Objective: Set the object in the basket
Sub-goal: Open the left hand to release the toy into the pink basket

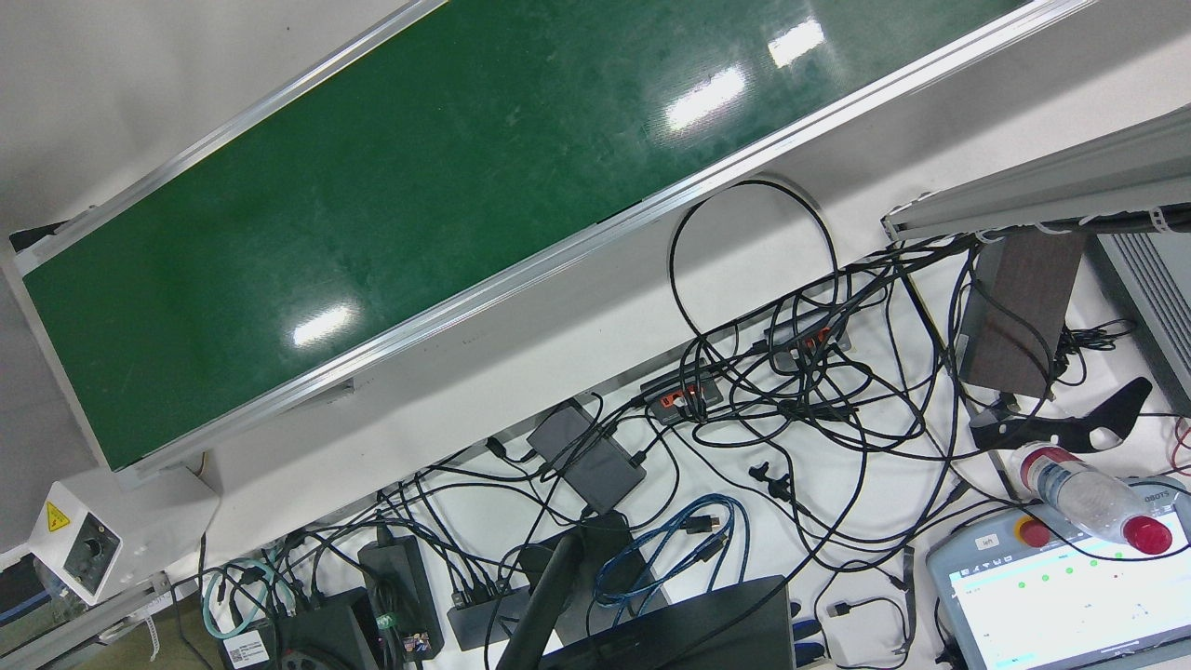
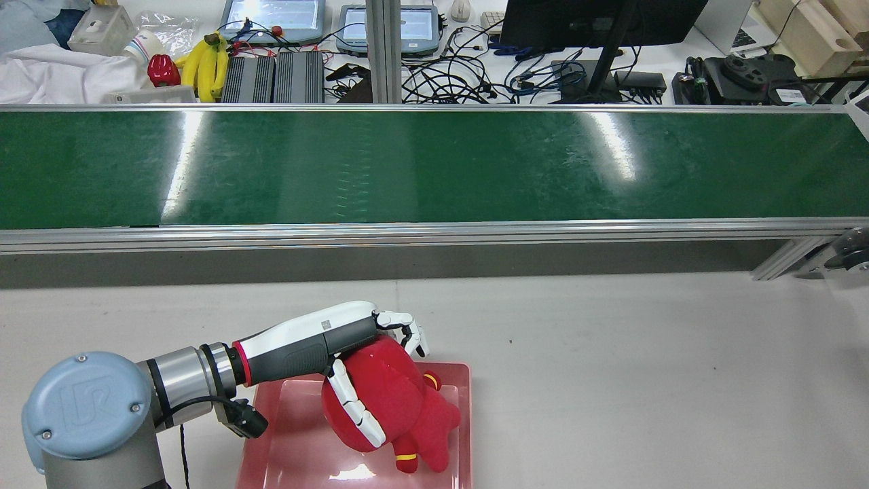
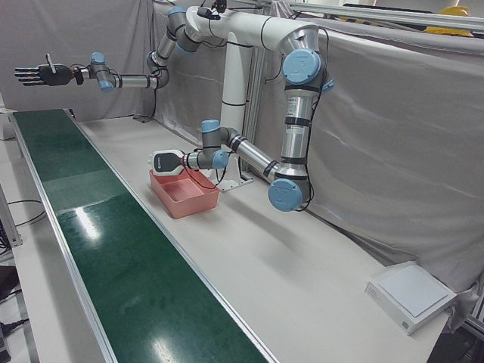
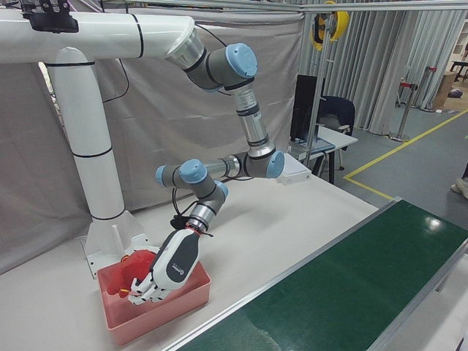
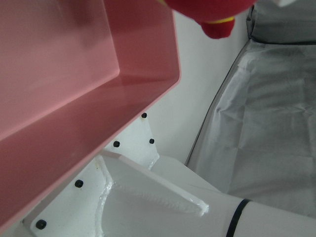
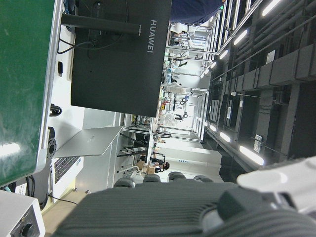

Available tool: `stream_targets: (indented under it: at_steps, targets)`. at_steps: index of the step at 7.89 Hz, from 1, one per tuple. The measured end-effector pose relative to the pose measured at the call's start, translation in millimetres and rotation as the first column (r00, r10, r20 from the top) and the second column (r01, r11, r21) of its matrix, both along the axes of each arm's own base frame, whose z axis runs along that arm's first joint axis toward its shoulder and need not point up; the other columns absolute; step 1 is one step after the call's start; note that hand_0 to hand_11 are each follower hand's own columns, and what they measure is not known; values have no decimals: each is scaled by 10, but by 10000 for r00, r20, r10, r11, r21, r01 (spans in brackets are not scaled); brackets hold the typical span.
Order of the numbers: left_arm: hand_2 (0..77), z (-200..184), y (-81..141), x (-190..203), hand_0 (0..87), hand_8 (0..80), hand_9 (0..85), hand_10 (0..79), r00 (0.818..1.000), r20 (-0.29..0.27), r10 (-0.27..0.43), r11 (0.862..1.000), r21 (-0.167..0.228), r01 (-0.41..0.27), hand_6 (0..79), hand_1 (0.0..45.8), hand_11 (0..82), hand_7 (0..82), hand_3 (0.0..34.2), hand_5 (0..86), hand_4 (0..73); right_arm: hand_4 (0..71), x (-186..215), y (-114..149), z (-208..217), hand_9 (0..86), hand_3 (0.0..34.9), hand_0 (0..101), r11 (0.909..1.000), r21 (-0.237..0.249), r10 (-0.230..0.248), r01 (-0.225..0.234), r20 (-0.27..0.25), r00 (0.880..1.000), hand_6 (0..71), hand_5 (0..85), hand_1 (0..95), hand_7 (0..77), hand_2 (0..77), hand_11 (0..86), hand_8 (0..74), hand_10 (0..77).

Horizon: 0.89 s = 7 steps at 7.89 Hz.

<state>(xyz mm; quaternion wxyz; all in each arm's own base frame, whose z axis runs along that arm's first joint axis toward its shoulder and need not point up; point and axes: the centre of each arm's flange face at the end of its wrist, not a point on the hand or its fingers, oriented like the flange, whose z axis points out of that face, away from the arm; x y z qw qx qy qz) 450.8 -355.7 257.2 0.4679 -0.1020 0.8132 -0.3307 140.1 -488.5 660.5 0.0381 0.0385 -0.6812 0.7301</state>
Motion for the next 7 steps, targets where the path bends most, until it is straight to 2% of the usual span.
stream_targets:
  at_steps: [1,2,3,4,5,6,7]
  targets:
    - [104,14,115,77,583,365,524,267,9998,103,195,9998,2,-195,147,114,404,333,0,698,207,0,0,0,0,0,1,0,10000,-1,-1,1,0,10000,0,0,0,5,5,0,0,0]
    - [104,33,175,76,583,365,524,207,9989,348,303,9995,-73,-300,147,114,333,333,0,698,207,0,-1,0,0,0,1,0,10000,0,-2,2,0,10000,0,0,0,5,5,0,0,0]
    - [27,6,214,4,548,196,311,38,9985,445,334,9994,-98,-330,65,180,109,120,0,551,147,0,-2,-1,-1,0,0,1,10000,2,-4,4,0,10000,0,0,0,5,5,0,0,0]
    - [27,-27,258,-107,546,136,235,38,9983,465,338,9994,-98,-334,60,114,60,76,0,551,147,0,-2,-1,-2,0,0,1,10000,4,-4,4,0,10000,0,0,0,5,5,0,0,0]
    - [27,-43,303,-233,546,136,235,38,9985,446,331,9994,-97,-327,60,114,60,76,0,491,98,0,-2,0,0,0,0,1,10000,0,-4,4,0,10000,0,0,0,5,5,0,0,0]
    - [5,-50,339,-342,543,142,218,38,9986,412,320,9995,-97,-316,60,54,60,82,0,431,76,0,-2,0,0,0,0,1,10000,0,-4,4,0,10000,0,0,0,5,5,0,0,0]
    - [5,-63,365,-431,543,142,218,22,9987,394,308,9995,-99,-304,65,54,55,54,0,398,76,0,-2,0,2,0,0,0,10000,-4,-4,4,0,10000,0,0,0,5,5,0,0,0]
